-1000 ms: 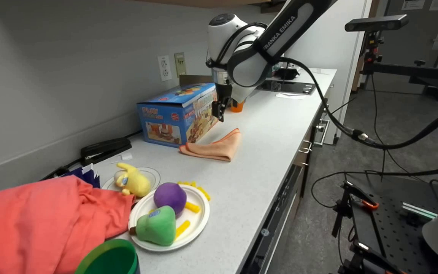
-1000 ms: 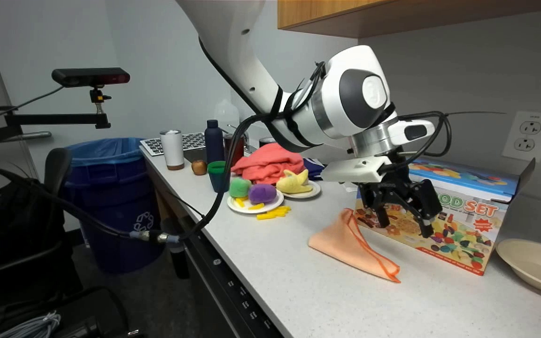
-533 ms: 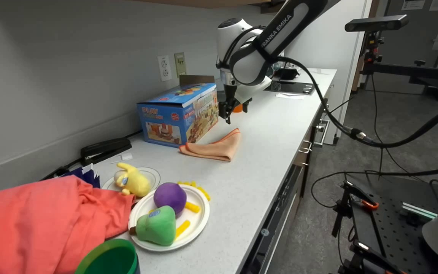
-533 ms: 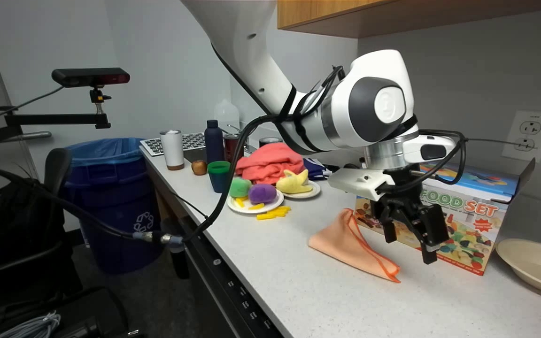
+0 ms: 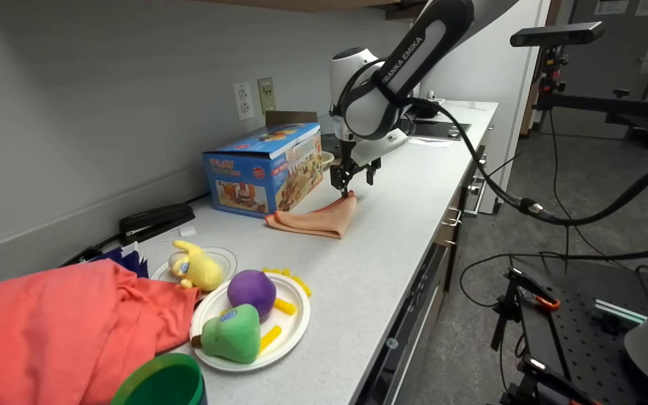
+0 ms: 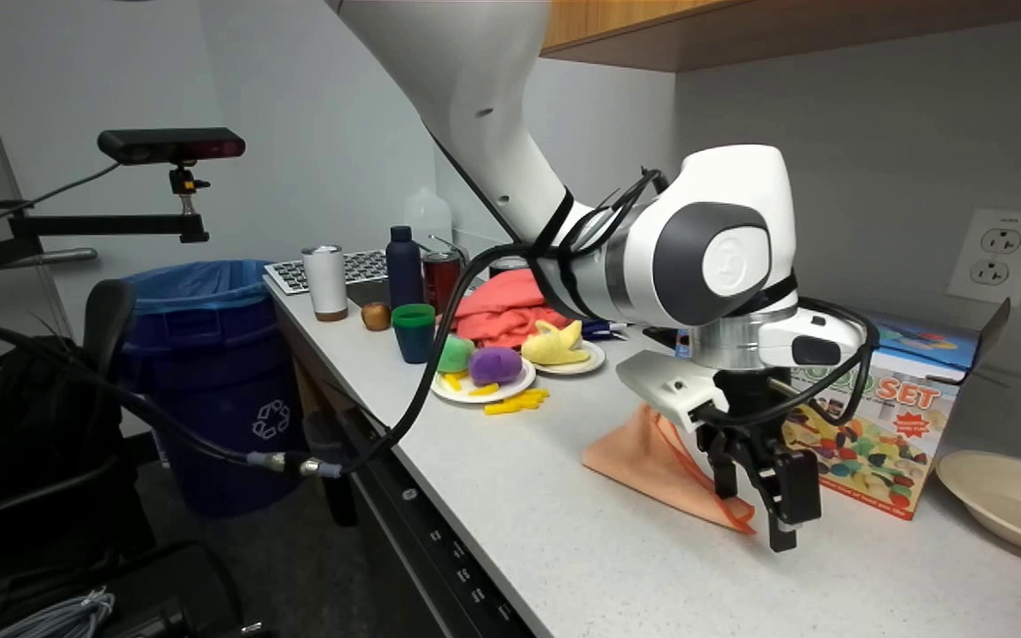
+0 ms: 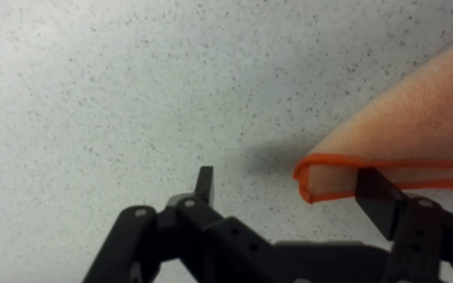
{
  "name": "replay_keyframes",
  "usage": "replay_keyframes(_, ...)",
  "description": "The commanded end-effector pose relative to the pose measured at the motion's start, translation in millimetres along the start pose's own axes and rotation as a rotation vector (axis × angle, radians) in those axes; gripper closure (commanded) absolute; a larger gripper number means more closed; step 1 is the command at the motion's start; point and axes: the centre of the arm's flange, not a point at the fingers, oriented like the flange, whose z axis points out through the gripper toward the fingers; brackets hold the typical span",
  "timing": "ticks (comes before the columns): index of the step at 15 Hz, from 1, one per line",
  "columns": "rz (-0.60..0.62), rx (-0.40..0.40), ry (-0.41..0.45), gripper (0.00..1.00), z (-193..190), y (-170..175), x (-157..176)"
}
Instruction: Fold the cloth
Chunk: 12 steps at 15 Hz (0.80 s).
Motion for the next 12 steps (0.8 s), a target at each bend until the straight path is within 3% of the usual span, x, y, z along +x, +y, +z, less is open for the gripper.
replay_keyframes(1,0.016,0.041,0.013,0.14,12.6,1.2,4.9)
replay_keyframes(2,0.019,0.043,0.017,0.13,14.7,0.9,6.1)
replay_keyframes(4,0.030,0.049,0.017,0.39,17.7,0.2,7.1)
replay_keyframes(12,0.067,0.036,0.012,0.99,9.3,5.9,11.7)
